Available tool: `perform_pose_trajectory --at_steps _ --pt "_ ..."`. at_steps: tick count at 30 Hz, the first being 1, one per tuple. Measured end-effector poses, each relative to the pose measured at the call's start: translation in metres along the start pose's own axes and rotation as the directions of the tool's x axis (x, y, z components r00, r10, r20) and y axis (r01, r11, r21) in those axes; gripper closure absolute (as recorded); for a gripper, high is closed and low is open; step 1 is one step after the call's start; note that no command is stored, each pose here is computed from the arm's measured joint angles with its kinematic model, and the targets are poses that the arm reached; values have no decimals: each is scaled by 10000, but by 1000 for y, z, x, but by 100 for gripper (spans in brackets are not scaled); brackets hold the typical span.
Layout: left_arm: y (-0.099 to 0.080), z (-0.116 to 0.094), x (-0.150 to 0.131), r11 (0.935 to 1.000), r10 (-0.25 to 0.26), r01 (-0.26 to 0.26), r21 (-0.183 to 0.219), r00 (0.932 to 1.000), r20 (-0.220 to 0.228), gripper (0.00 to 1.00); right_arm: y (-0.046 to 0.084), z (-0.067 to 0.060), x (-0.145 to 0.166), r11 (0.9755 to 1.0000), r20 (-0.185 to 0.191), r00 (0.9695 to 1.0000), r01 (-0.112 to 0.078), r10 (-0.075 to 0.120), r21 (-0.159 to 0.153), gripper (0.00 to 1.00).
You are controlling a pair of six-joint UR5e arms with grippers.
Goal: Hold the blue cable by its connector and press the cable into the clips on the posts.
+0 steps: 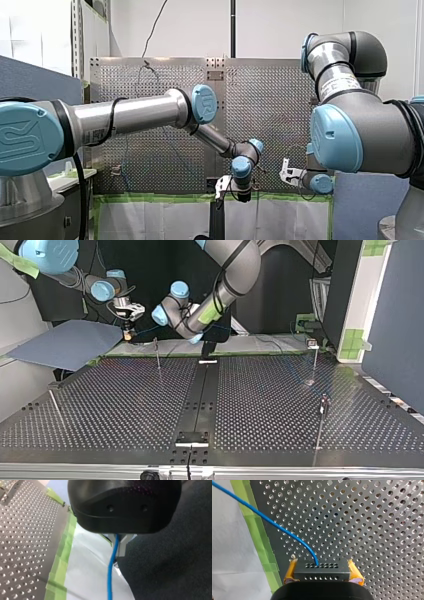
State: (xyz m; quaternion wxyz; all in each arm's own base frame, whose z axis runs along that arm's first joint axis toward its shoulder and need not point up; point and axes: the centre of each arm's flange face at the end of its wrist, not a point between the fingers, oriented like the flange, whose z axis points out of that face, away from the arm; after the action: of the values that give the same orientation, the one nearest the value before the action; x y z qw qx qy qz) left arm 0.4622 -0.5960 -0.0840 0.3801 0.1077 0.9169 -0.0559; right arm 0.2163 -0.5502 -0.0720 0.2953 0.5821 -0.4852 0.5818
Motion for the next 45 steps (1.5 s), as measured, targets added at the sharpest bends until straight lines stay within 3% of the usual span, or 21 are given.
perform_pose_trajectory --at_steps 5,8,14,22,26,32,35,38,42,45 --pt "-1 -6 4 9978 554 -551 -355 9984 72 100 2 0 1 10000 -33 10000 -43 43 -41 100" --pt "0 -12 2 9957 751 -738 -561 9969 218 100 4 1 2 9998 -81 9998 -183 183 -58 100" --pt "2 -28 -14 9951 544 -472 -865 9950 837 100 6 5 5 9986 -154 9985 -527 527 -47 100" --pt "-1 -50 -32 9971 301 -193 -739 9885 1480 100 13 10 11 9979 -266 9976 -643 641 -86 100" --pt "-2 -60 -40 9982 224 -123 -591 9844 1745 100 19 14 16 9965 -424 9956 -832 831 10 100" --pt "-3 -75 -53 9994 144 -76 -332 9771 2122 100 31 18 24 9931 -810 9899 -1154 1166 185 100" --pt "-2 -80 -58 9998 60 -13 -206 9731 2302 100 36 20 27 9909 -1036 9855 -1330 1344 203 100" --pt "-3 -81 -60 10000 -27 41 -53 9692 2463 100 42 21 31 9881 -1246 9802 -1521 1538 232 100" --pt "-6 -79 -62 9997 -175 118 229 9631 2686 100 47 24 35 9824 -1419 9721 -1844 1869 308 100" --pt "-9 -77 -65 9989 -317 202 425 9565 2899 100 48 25 36 9796 -1466 9686 -1982 2010 341 100"
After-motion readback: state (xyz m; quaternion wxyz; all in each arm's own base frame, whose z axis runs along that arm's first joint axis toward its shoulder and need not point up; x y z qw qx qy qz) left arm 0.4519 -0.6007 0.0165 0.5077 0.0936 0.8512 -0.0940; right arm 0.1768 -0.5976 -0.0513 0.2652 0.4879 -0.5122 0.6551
